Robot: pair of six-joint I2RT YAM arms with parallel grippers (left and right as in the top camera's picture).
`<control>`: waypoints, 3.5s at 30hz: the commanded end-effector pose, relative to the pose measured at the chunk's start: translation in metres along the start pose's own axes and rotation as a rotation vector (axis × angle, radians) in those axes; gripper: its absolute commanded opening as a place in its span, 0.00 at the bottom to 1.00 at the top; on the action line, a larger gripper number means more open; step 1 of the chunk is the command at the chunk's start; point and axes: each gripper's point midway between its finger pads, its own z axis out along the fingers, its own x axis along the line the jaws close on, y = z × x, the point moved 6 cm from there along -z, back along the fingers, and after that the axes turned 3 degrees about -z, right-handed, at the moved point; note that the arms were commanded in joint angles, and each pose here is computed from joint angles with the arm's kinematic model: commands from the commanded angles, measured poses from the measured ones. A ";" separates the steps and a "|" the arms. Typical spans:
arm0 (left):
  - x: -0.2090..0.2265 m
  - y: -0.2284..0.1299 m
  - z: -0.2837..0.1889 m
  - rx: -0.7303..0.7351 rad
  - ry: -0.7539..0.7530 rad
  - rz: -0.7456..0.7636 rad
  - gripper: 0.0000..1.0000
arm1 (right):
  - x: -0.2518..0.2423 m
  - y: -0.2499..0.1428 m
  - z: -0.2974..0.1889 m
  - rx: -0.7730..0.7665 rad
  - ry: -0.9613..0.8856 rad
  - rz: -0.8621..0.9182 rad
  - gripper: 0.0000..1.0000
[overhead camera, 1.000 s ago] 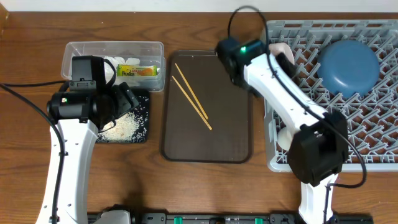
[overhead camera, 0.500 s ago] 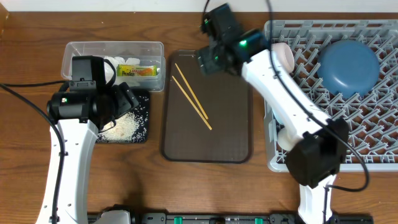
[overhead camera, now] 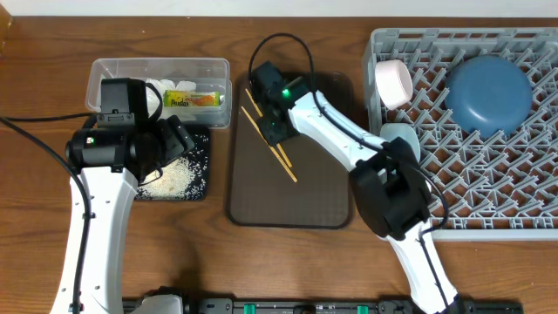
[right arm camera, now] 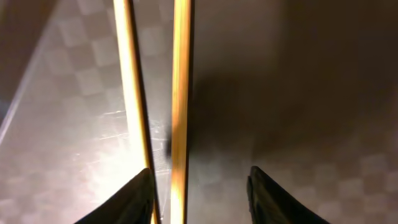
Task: Sort waste into correct bins and load items into the dishwasher rack
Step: 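Move the right gripper to the chopsticks and grasp one chopstick, then carry the chopstick with the right gripper and stand it in the rack, then return the right gripper to the tray and grasp the second chopstick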
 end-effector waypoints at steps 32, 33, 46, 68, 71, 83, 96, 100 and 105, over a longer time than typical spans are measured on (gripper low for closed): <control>0.001 0.002 0.001 -0.005 0.013 0.000 0.89 | -0.014 -0.036 0.017 0.211 0.030 -0.043 0.01; 0.001 0.002 0.001 -0.005 0.013 0.000 0.89 | -0.015 -0.035 0.016 0.208 0.029 -0.033 0.01; 0.001 0.002 0.001 -0.005 0.013 0.000 0.89 | -0.074 0.009 -0.162 -0.093 -0.017 0.096 0.01; 0.001 0.002 0.001 -0.005 0.013 0.000 0.90 | -0.285 -0.137 -0.202 0.105 -0.205 0.487 0.01; 0.001 0.002 0.001 -0.005 0.013 0.000 0.89 | -0.285 -0.144 -0.177 0.131 -0.194 0.481 0.01; 0.001 0.002 0.001 -0.005 0.013 0.000 0.89 | -0.272 -0.119 -0.194 0.046 -0.173 0.437 0.46; 0.001 0.002 0.001 -0.005 0.013 0.000 0.89 | -0.086 0.006 -0.189 -0.198 0.043 -0.036 0.50; 0.001 0.002 0.001 -0.005 0.013 0.000 0.90 | -0.024 0.008 -0.137 -0.089 0.084 -0.188 0.49; 0.001 0.002 0.001 -0.005 0.013 0.000 0.89 | 0.023 -0.005 -0.076 0.056 0.114 -0.311 0.48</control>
